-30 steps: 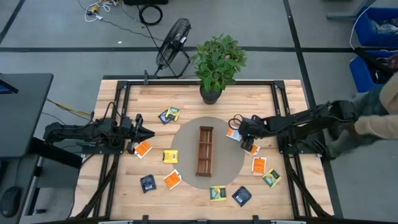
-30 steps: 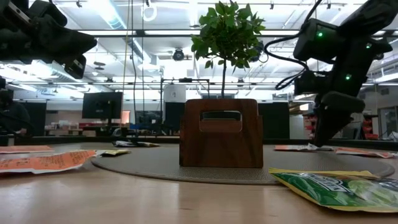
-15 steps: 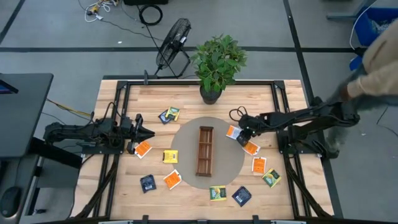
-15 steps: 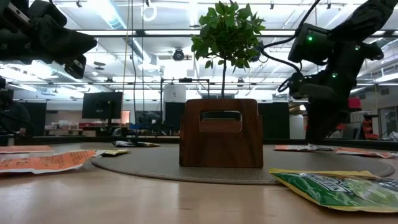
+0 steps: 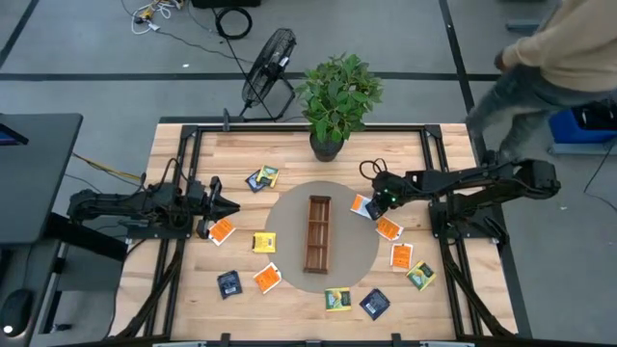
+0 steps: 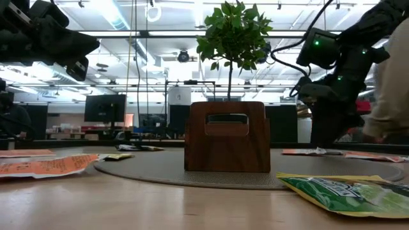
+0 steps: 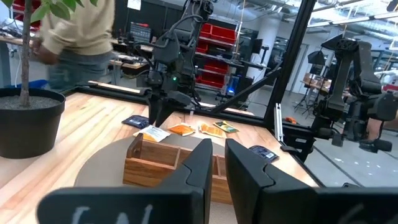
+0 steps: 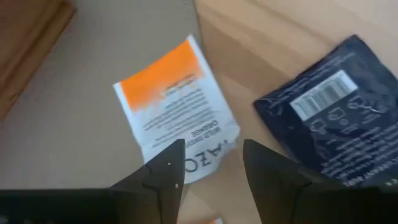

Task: Pick & Place Tea
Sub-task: Put the orange tea bag into the top compartment of the top section wooden organizer

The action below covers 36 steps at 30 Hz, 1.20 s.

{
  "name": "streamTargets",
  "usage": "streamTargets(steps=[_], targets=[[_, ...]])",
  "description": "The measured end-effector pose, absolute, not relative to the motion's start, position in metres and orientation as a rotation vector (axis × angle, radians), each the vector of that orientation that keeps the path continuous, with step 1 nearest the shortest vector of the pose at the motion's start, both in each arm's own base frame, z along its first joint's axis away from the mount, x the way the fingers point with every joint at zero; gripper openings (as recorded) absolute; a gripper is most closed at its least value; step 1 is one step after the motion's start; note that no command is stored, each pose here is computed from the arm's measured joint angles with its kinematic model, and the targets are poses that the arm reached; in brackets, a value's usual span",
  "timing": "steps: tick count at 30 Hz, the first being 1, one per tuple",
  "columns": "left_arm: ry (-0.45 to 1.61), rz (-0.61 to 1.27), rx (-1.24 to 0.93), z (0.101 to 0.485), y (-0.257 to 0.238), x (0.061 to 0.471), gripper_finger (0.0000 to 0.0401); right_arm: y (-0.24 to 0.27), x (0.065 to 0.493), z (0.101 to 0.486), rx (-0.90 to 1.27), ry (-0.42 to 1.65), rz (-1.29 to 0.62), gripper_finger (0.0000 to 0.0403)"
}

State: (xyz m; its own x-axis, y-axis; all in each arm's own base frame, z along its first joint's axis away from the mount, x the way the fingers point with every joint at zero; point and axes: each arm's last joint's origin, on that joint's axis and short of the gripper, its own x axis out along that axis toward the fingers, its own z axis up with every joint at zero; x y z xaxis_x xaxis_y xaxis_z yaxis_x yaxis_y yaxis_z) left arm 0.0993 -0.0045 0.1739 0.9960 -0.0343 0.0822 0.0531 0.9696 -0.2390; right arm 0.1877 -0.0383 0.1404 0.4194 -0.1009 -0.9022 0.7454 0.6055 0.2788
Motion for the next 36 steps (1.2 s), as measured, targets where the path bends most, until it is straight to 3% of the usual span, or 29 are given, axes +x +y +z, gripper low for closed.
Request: streamTargets(steps=[11,23,27,32,36], targets=[[-0.077,-0.045,-0.252,0.174,-0.004,0.099,0.0046,-0.038,0.185,0.139,0.771,1.033,-0.609,0.0170],[-0.070,-0.043,-0.241,0.173,-0.004,0.099,0.0046,-0.039,0.193,0.131,0.747,1.040,-0.585,0.0124],[-0.070,-0.043,-0.242,0.173,-0.004,0.099,0.0046,-0.040,0.195,0.128,0.722,1.038,-0.573,0.0093],[-0.070,-0.043,-0.242,0.173,-0.004,0.099,0.0046,-0.041,0.195,0.127,0.687,1.044,-0.585,0.0013],[-0.070,-0.043,-0.253,0.173,-0.004,0.099,0.0046,-0.041,0.195,0.127,0.678,1.039,-0.592,0.0007]])
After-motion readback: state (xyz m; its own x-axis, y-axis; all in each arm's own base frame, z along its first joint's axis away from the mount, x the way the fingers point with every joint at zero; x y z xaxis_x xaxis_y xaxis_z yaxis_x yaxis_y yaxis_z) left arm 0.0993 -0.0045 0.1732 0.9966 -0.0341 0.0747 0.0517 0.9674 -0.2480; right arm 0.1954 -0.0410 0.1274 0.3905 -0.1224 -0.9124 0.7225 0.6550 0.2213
